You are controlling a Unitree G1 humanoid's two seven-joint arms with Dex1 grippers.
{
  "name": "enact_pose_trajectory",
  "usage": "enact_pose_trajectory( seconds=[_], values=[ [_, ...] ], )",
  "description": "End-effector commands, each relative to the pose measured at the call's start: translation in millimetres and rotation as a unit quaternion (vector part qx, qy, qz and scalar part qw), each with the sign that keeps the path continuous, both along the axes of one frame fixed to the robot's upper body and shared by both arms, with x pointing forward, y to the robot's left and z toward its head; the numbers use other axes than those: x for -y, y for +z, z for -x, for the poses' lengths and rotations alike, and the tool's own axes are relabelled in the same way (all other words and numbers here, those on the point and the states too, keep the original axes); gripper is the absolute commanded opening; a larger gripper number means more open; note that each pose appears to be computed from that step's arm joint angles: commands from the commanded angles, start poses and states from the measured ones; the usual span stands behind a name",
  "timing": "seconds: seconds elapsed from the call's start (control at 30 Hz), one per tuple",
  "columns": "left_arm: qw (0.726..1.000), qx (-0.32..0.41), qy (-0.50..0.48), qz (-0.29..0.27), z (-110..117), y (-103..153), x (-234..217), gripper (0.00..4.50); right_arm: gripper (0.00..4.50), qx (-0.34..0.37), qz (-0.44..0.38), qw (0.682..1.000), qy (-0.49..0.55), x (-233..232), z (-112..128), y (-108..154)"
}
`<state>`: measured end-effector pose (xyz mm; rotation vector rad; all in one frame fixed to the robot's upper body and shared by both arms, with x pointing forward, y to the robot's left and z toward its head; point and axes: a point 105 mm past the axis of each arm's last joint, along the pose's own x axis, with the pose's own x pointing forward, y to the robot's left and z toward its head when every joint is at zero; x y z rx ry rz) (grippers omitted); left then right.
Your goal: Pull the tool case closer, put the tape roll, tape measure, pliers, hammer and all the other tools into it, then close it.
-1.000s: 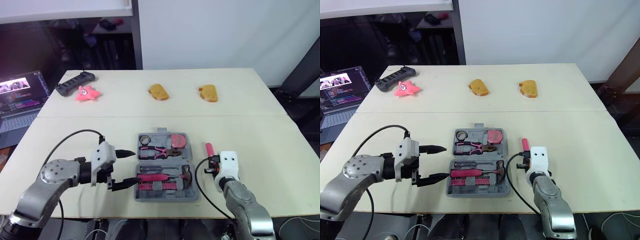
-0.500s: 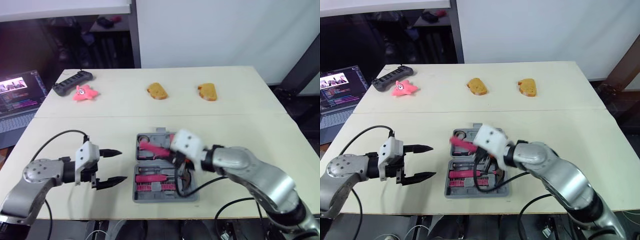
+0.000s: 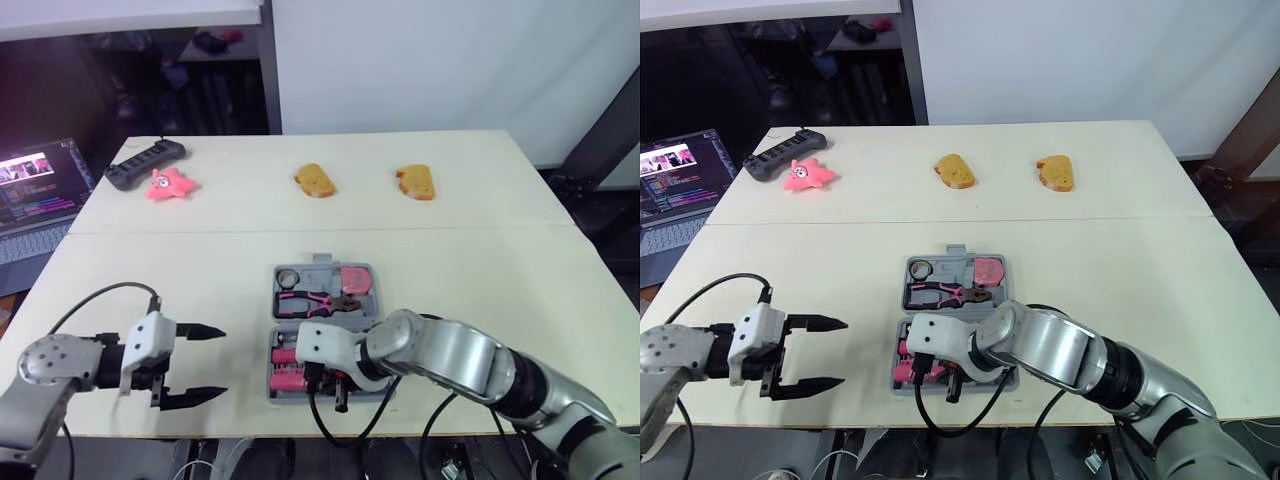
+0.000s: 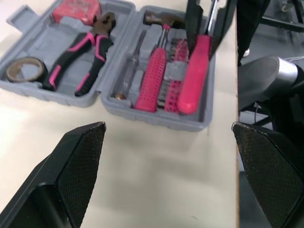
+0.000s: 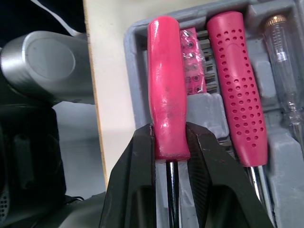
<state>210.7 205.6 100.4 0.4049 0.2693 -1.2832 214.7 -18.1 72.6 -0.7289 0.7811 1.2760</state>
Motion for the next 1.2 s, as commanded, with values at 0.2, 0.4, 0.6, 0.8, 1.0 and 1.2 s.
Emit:
enact_pose_trajectory(
  seconds=[0.2, 0.4, 0.6, 0.8, 1.0, 1.2],
  values=[
    [1.0, 0.024, -0.004, 0.001, 2, 13, 3, 4.5, 0.39, 0.012, 0.004, 1.0, 0.019, -3, 6, 1],
    [1.0, 0.025, -0.002, 0.002, 4, 13, 5, 4.5, 0.39, 0.014, 0.013, 1.0, 0.016, -4, 3, -8],
    [1.0, 0.025, 0.004, 0.003, 3, 13, 6, 4.5, 0.39, 0.015, 0.007, 1.0, 0.007, -7, -3, -19],
    [1.0, 0.024, 0.009, 0.003, 2, 12, 6, 4.5, 0.39, 0.013, 0.004, 1.0, 0.005, -5, -5, -22],
    [1.0, 0.025, 0.012, 0.004, 0, 11, 7, 4.5, 1.72, 0.007, -0.006, 1.0, 0.009, -7, -3, -21],
    [1.0, 0.024, 0.016, 0.003, -1, 10, 6, 4.5, 2.46, 0.007, -0.017, 1.0, 0.004, -7, -5, -17]
  ],
)
